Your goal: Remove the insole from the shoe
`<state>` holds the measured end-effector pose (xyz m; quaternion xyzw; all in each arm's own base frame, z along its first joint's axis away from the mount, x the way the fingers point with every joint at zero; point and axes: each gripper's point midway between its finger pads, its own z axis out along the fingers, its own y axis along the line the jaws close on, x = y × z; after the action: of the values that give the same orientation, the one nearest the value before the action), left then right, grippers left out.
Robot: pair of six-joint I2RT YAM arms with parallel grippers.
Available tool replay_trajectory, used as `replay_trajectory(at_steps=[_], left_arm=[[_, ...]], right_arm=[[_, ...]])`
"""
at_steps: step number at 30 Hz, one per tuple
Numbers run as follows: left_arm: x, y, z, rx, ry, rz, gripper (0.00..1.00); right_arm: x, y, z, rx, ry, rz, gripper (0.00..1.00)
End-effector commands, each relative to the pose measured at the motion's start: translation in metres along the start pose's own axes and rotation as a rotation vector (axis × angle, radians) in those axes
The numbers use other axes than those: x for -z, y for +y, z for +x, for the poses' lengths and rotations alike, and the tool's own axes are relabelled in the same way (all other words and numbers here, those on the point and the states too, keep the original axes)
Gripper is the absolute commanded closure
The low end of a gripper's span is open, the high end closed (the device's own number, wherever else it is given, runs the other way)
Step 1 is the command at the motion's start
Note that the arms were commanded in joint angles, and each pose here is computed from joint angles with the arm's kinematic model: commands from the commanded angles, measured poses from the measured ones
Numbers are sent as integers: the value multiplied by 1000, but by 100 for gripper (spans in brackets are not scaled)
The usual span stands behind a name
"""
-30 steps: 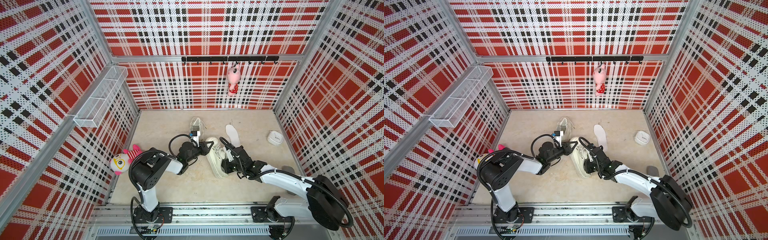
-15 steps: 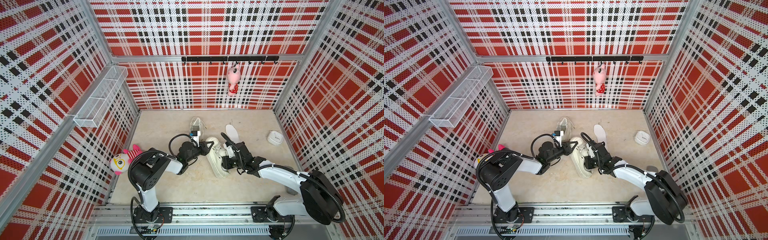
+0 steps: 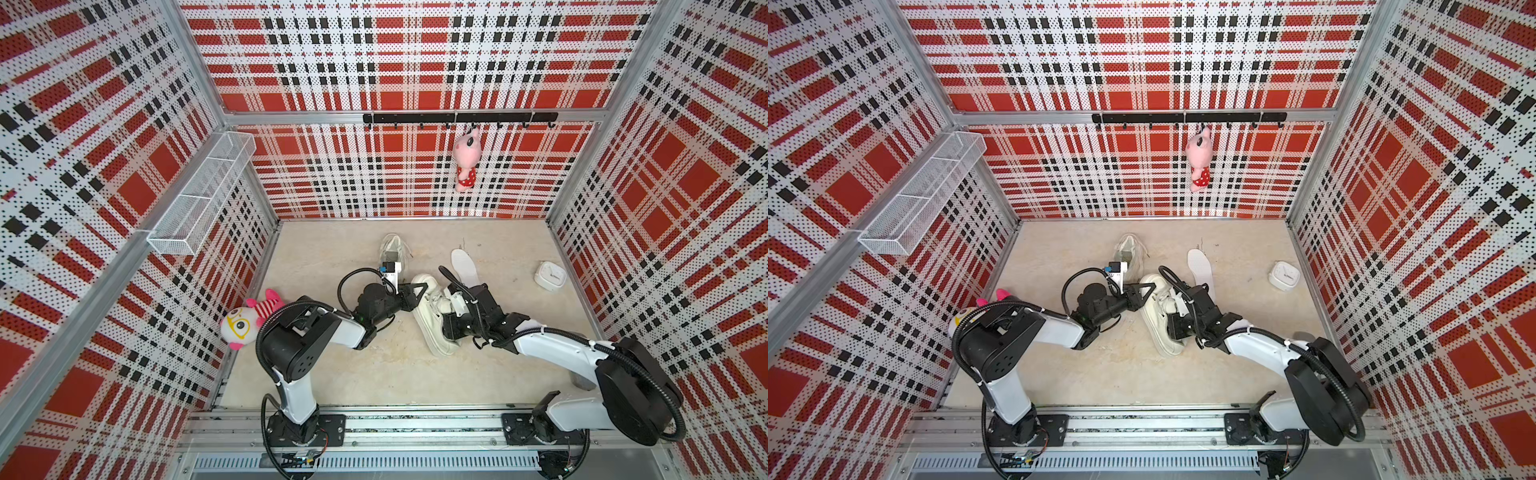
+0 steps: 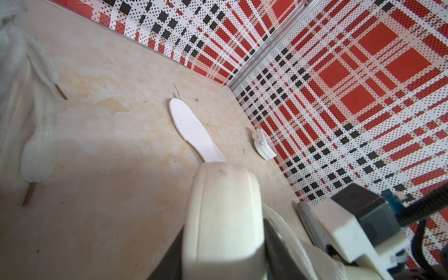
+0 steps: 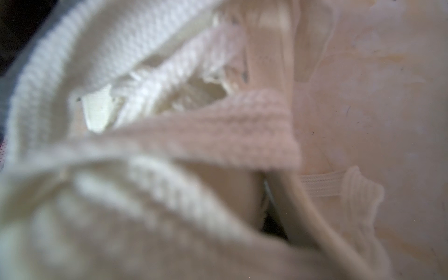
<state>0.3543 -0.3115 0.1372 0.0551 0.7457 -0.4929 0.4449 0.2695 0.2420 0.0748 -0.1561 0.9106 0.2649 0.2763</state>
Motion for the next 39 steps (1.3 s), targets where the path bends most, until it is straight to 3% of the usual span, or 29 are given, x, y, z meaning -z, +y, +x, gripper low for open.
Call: replay_trajectory(at_steps=[1, 8, 13, 17, 29, 33, 39], left_arm=[[-3, -43, 10, -79, 60, 163, 82], [-6, -45, 13, -81, 72, 170, 82], [-6, -50, 9, -100, 62, 168, 82], [-3, -51, 1, -145, 43, 139, 82], [-3, -57, -23, -514, 18, -135, 85], [3, -55, -35, -571, -7, -216, 86], [13, -45, -50, -507, -40, -238, 88]], right_arm=[[-23, -25, 36, 1, 87, 36, 61], [-31, 13, 28, 55, 56, -93, 75], [-12, 27, -2, 46, -27, -106, 100], [21, 36, -36, 15, -117, -98, 100], [109, 95, -86, -198, -180, -457, 100], [118, 83, -78, -219, -144, -379, 100], [84, 16, -1, -206, 67, -59, 100]])
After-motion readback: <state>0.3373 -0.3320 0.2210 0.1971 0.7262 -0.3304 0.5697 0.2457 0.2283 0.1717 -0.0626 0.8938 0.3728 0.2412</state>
